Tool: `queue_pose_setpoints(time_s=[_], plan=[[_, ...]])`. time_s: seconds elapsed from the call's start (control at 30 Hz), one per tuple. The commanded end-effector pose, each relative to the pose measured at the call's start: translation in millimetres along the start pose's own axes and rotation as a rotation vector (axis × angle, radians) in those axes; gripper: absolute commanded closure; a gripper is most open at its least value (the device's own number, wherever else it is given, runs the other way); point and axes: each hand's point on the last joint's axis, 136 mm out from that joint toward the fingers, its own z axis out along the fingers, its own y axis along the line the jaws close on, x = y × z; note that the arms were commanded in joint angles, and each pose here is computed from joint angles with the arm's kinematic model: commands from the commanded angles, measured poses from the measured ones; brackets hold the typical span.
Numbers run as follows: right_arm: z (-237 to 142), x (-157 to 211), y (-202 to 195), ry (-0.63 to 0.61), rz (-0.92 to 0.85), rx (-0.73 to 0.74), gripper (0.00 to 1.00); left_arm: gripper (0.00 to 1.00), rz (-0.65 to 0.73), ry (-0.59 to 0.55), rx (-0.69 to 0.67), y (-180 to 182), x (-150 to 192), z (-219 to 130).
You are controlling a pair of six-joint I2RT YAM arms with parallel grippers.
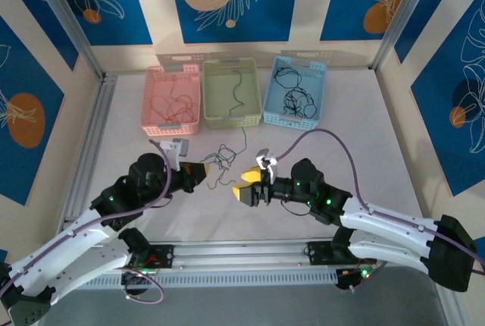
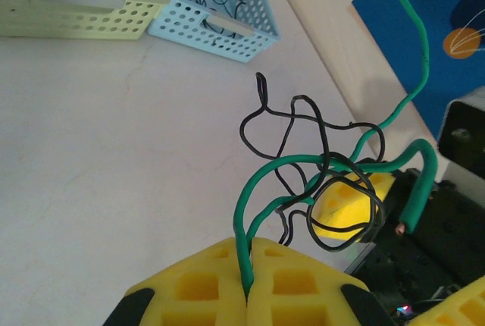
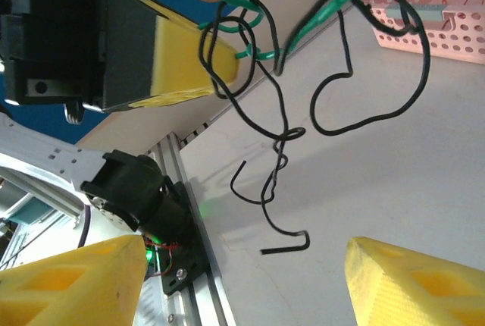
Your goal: Untangle the cables
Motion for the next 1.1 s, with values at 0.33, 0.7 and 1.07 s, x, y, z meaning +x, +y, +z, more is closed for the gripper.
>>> queue_pose_setpoints(time_s=[0.33,0.7,1.07], plan=[[18.7,-13.0,-7.9,-0.042,0.013,0.028,0.46,1.00,-0.035,-0.050,0.090,-24.3,-19.3,-8.2],[22.4,-9.8,-5.6,-0.028,0.030,0.002,0.89,1.00,-0.025,-0.048,0.073,-21.6,-18.8,-9.9],[-65.0,-9.0,-124.5,-0.153,0.190,0.416,1.00,1.00,0.157,-0.108,-0.276,19.9,-42.3,-69.8]])
